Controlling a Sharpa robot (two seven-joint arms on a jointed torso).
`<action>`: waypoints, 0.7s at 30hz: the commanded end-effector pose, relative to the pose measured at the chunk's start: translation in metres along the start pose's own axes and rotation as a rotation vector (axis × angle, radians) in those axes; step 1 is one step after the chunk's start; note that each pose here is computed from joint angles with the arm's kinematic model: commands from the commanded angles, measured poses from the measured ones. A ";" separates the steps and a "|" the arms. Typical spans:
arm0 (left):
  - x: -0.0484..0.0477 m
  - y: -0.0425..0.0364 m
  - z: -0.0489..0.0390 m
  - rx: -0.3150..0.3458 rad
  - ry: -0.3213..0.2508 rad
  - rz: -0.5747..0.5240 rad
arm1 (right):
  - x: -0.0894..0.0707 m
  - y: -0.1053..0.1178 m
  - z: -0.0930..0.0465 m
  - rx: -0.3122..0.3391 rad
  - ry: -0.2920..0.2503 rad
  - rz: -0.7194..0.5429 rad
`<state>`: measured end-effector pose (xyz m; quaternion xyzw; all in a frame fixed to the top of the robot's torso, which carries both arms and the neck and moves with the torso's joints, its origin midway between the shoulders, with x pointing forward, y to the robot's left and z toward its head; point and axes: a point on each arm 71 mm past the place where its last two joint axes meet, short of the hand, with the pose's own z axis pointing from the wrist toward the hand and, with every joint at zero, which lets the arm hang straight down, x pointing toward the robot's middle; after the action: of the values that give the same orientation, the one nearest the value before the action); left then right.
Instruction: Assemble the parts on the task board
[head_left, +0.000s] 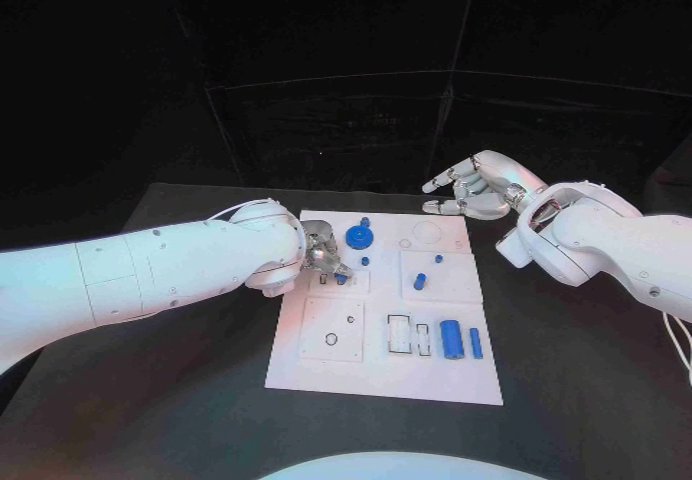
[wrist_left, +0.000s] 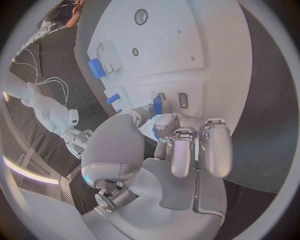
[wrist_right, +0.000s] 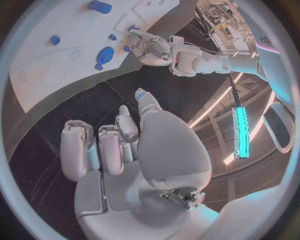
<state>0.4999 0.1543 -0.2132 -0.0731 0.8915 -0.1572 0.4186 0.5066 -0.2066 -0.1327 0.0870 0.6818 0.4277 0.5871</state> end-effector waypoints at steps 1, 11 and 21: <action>0.0017 0.0029 0.0001 -0.016 0.011 0.024 | 0.000 0.002 0.001 -0.007 0.003 -0.003; 0.0018 0.0060 -0.0012 -0.023 0.017 0.028 | 0.000 0.001 0.001 -0.006 0.004 -0.003; 0.0023 0.0057 -0.0012 -0.022 0.023 0.032 | 0.000 0.001 0.001 -0.007 0.005 -0.003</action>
<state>0.4986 0.1586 -0.2140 -0.0685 0.8945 -0.1511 0.4151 0.5069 -0.2066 -0.1329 0.0867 0.6820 0.4274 0.5871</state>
